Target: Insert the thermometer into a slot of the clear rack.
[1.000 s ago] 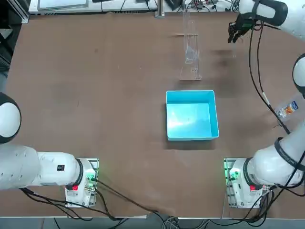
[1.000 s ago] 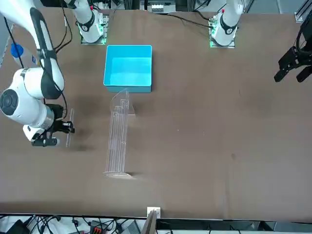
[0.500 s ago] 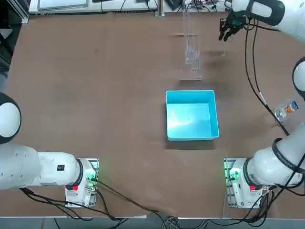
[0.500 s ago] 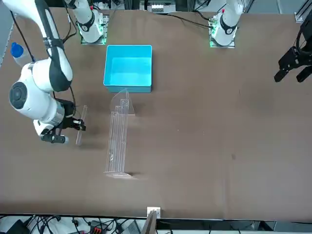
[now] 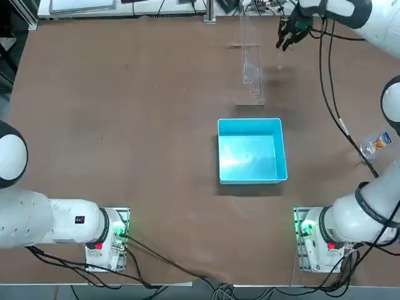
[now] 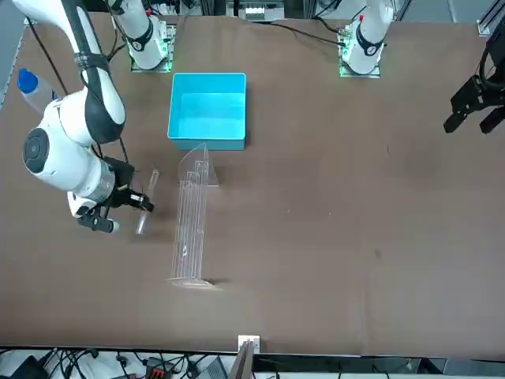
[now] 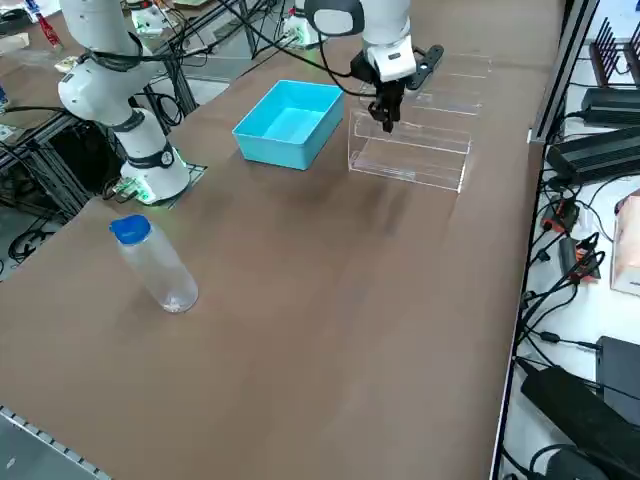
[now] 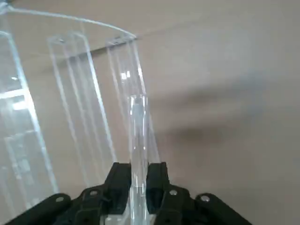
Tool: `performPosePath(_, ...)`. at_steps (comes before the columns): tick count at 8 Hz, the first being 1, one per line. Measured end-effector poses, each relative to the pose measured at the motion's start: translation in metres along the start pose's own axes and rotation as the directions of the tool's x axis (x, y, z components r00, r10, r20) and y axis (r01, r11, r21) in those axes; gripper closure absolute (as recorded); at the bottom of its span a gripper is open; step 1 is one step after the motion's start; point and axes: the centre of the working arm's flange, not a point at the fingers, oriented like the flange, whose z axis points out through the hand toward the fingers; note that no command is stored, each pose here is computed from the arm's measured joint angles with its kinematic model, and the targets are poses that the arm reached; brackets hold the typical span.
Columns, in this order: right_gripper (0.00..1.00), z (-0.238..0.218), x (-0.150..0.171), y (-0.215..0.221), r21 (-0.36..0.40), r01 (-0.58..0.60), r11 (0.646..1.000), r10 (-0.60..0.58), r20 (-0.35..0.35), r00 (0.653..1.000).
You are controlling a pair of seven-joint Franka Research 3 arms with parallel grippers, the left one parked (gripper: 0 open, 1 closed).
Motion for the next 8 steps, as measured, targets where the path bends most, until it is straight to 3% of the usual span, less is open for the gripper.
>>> performPosePath(8, 0.78, 0.045, -0.010, -0.061, 0.056, 0.044, 0.997, -0.039, -0.087, 0.995)
